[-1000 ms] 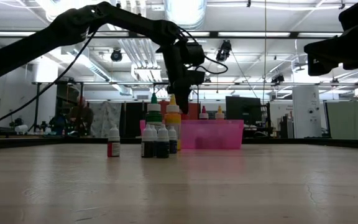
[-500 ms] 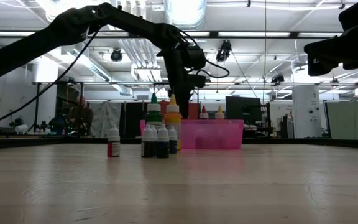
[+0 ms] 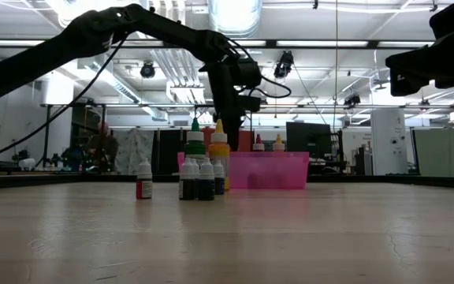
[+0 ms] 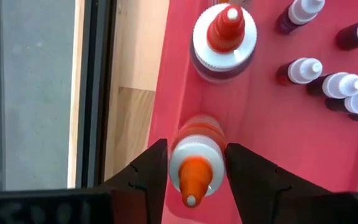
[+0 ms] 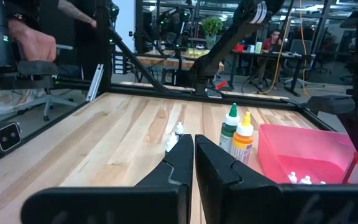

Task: Pick & Place food coloring
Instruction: Put the large orange food coloring bottle into the pink bin

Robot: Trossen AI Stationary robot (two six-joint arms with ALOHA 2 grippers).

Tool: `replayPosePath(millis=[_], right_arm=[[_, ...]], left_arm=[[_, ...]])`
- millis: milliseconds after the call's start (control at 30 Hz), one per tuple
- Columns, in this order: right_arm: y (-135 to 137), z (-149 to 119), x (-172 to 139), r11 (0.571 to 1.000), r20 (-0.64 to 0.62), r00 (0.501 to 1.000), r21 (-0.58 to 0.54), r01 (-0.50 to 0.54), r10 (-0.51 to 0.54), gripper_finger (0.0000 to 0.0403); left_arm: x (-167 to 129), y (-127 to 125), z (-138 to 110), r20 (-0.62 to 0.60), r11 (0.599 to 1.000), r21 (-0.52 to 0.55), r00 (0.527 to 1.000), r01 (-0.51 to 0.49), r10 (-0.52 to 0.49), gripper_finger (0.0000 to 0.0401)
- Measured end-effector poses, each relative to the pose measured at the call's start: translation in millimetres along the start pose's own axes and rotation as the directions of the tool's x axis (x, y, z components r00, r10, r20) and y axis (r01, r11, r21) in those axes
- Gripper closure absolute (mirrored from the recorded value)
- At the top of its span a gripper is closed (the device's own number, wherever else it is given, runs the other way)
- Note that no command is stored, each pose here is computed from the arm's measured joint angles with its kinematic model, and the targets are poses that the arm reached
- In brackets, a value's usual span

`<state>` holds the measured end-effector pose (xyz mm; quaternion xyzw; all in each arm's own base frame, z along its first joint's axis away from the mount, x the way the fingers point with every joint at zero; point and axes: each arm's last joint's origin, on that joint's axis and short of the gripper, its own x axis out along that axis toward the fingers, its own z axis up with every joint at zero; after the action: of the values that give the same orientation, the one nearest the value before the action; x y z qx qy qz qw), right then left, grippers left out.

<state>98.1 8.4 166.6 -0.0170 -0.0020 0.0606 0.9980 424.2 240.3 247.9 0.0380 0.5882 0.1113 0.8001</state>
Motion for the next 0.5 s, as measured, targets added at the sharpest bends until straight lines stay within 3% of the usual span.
replayPosePath(millis=[500], right_arm=[[0.0,0.0,0.0,1.000,0.000,1.000,0.000,0.000,0.000,0.0394]], left_arm=[[0.0,1.1,2.2,0.023,1.000,-0.005,1.000,-0.009,0.009,0.0266]])
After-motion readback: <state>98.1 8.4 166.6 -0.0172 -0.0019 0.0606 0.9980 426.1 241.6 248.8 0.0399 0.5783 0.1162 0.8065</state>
